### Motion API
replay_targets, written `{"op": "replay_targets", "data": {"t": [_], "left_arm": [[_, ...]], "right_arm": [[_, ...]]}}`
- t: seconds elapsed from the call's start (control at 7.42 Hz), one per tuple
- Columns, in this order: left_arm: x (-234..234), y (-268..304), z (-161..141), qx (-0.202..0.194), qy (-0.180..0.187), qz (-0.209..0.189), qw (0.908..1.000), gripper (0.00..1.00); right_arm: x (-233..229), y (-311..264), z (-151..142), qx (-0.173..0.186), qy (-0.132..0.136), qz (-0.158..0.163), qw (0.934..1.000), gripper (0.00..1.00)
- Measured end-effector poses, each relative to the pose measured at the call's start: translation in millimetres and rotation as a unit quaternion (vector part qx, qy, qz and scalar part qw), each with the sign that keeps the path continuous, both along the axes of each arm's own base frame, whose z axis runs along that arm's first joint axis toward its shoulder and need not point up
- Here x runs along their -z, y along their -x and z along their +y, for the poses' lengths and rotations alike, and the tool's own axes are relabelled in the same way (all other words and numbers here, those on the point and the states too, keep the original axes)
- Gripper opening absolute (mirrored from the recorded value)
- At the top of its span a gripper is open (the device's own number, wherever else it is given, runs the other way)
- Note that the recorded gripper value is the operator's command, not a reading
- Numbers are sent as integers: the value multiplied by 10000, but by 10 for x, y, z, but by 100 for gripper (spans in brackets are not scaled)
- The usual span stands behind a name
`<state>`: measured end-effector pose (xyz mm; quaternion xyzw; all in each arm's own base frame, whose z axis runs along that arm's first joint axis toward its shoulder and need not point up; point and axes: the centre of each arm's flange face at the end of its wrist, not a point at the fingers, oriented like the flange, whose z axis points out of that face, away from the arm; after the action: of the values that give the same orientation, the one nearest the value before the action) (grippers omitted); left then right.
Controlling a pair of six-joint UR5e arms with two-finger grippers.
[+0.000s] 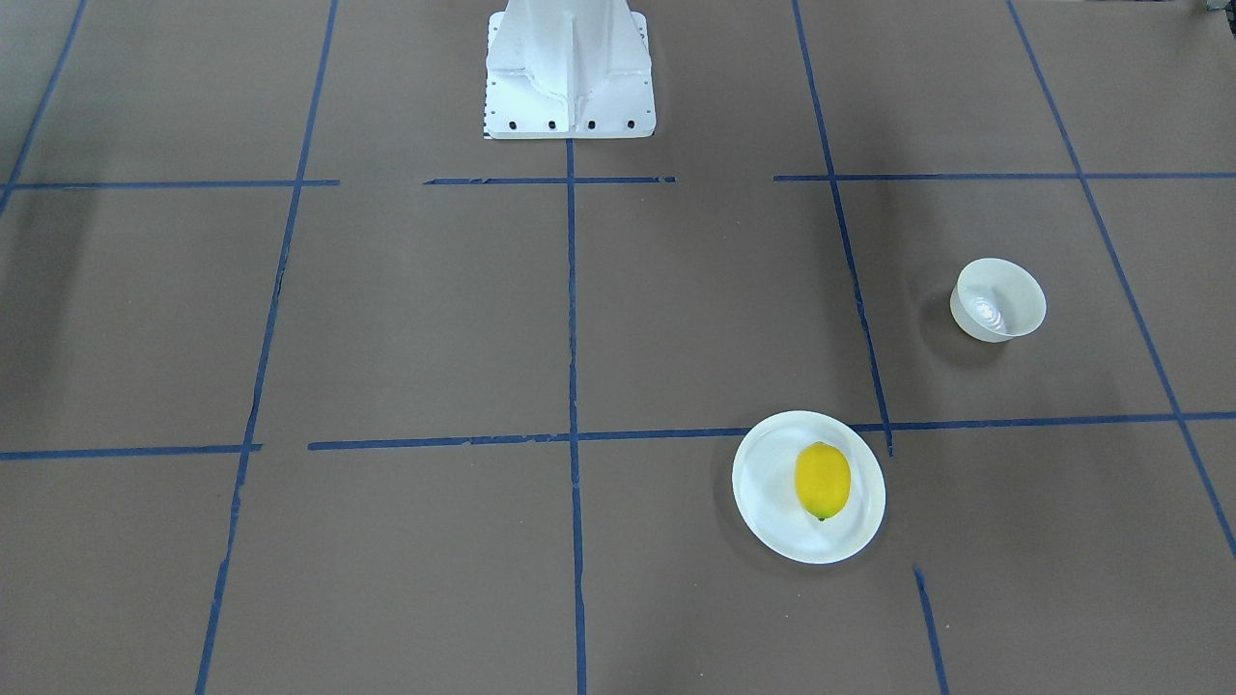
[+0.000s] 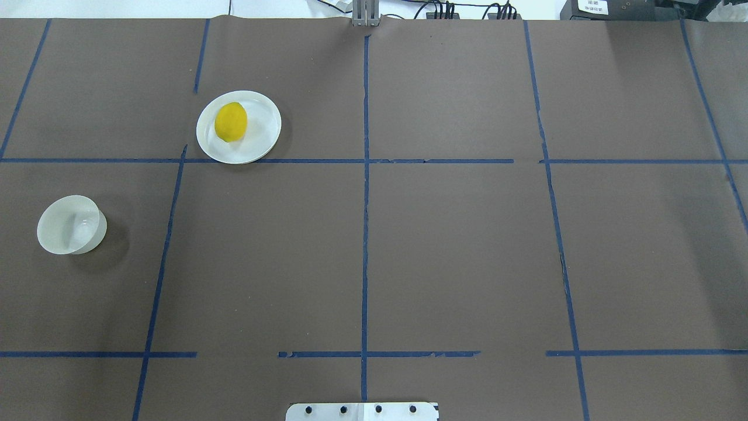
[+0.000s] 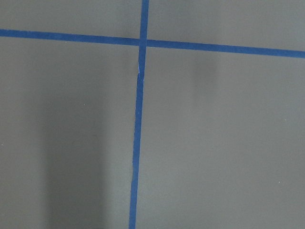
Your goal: Move lemon from plate to bowl
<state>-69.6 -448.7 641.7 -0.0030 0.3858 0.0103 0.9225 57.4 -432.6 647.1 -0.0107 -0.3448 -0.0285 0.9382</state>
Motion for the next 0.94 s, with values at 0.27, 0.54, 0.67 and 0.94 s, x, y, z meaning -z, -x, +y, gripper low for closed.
{"op": "replay_targets", "data": {"t": [0.27, 0.54, 0.67, 0.94], "left_arm": [[-46, -7, -27, -2, -98, 4, 10000, 100], [215, -16, -248, 1, -427, 2, 9991, 100], [406, -47, -411, -8, -612, 7, 9981, 100], [1159, -545, -864, -156, -1010, 50, 9948, 100]], "right_arm": [[0, 0, 0, 0, 0, 0, 10000, 100], [0, 0, 0, 0, 0, 0, 10000, 100], [0, 0, 0, 0, 0, 0, 10000, 100], [0, 0, 0, 0, 0, 0, 10000, 100]]}}
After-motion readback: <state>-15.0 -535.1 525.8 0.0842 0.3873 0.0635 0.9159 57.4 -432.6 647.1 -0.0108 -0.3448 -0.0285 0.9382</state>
